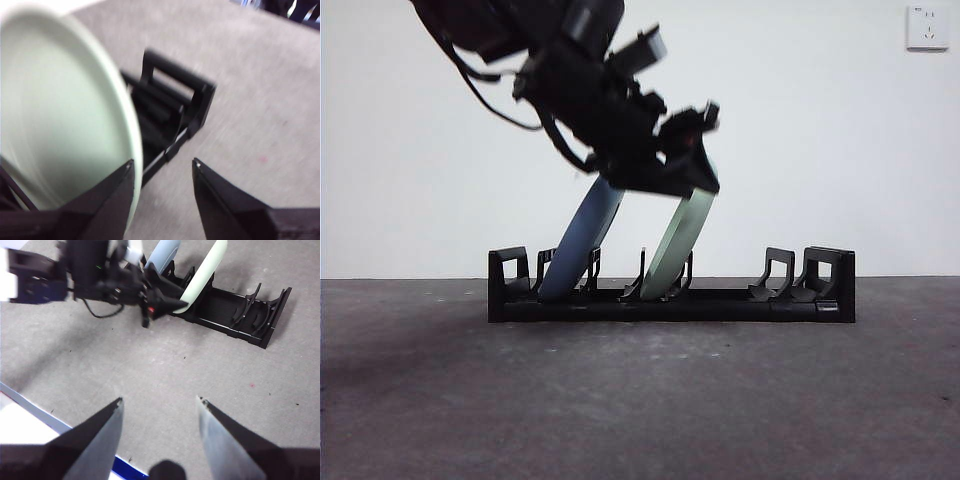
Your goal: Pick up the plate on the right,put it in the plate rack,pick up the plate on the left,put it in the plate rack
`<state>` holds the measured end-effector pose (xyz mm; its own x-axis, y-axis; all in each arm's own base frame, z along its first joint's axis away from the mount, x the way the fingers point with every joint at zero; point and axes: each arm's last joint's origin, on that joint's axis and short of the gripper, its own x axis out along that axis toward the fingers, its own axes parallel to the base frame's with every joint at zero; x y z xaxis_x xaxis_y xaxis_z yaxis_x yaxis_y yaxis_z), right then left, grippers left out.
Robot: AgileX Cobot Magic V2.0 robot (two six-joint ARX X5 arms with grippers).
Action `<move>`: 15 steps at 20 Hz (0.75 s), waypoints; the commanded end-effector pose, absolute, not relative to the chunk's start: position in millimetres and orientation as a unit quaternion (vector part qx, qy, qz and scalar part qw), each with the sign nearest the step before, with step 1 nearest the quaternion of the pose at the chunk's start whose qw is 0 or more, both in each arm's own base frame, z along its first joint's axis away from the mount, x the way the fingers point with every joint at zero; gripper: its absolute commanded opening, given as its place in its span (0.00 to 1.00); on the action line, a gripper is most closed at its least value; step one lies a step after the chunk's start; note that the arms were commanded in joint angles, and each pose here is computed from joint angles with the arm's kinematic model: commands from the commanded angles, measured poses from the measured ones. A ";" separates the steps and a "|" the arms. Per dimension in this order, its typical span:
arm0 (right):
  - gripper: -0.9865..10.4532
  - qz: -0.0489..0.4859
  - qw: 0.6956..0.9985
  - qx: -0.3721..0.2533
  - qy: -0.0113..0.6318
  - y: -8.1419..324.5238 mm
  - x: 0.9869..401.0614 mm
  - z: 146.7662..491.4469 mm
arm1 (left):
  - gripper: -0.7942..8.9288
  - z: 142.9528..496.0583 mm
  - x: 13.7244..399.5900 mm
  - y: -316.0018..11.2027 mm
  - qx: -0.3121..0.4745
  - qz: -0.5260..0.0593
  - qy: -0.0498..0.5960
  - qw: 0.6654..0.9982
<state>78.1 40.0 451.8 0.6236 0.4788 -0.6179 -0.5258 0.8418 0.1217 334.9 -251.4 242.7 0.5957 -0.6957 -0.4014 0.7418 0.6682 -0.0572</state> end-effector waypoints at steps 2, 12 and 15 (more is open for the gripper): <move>0.30 0.282 0.899 -0.039 0.331 40.5 78.7 450.6 | 0.28 271.4 322.0 -243.6 0.050 -0.407 0.178 0.894; 0.30 0.282 0.897 -0.042 0.338 44.7 88.4 449.3 | 0.28 361.8 232.0 -180.1 0.049 -0.413 0.239 0.877; 0.30 0.284 0.893 -0.049 0.345 47.1 93.8 447.8 | 0.28 384.4 193.0 -151.2 0.052 -0.412 0.251 0.874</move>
<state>92.3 46.2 448.5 0.5981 0.4677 -0.6508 -0.5282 0.8408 0.1188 195.4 -152.3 384.6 0.5395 -0.6916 -0.4802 0.7473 0.6560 -0.1053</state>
